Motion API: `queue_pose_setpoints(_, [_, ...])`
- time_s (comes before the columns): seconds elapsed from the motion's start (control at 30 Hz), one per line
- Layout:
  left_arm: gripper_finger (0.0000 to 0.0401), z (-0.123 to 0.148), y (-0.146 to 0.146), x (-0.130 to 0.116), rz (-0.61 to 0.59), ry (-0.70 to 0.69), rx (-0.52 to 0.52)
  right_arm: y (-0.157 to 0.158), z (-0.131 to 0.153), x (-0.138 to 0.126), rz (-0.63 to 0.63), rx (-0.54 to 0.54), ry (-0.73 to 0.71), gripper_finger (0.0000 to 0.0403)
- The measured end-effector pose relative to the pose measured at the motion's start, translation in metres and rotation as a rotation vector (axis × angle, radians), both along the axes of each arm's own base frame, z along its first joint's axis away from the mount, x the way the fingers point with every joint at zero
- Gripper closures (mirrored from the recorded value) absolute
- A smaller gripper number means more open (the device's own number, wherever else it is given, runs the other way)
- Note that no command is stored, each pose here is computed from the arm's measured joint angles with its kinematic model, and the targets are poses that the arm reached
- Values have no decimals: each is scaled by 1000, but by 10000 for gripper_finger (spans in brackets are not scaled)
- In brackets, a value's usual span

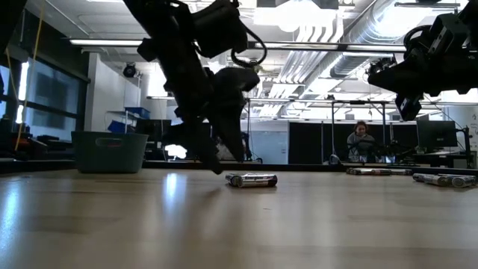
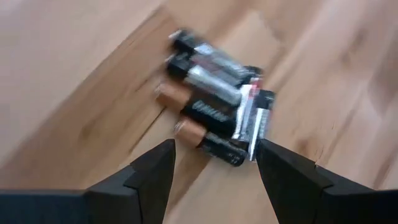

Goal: Sort batteries
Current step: Put the black battery into the blue bin

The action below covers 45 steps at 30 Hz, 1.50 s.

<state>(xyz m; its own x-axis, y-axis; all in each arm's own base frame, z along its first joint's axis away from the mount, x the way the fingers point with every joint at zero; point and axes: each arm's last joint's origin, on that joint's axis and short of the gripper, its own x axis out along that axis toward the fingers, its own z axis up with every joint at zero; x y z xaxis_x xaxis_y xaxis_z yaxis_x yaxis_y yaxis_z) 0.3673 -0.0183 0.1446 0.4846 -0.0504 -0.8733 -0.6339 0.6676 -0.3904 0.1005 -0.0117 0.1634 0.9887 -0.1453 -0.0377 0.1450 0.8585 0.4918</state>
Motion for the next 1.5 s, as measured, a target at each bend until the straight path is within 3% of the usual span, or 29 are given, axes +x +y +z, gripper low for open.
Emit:
queue_pose_setpoints(0.17, [194, -6, 1, -2, 187, 51, -56, 0, 0, 0, 0, 0, 0, 402])
queue_pose_setpoints(0.4, [213, -16, 1, 1, 303, 68, -101, 0, 0, 0, 0, 0, 0, 402])
queue_pose_setpoints(0.73, [248, -15, 9, -12, 304, 188, -91, 0, 0, 0, 0, 0, 0, 402])
queue_pose_setpoints(0.97, [269, 13, 8, -25, 331, 254, -83, 0, 0, 0, 0, 0, -1, 402])
queue_pose_setpoints(1.17, [270, 20, -6, -27, 371, 244, -171, 0, 0, 0, -1, 0, 0, 402])
queue_pose_setpoints(1.27, [270, 21, -14, -25, 344, 233, -209, 0, 0, 0, -1, 0, 0, 402])
queue_pose_setpoints(1.37, [270, 21, -19, -25, 274, 222, -181, 0, 0, 0, -1, 0, 0, 402])
queue_pose_setpoints(1.5, [270, 23, -23, -20, -125, 134, -4, 0, 0, 0, -2, 0, 0, 402])
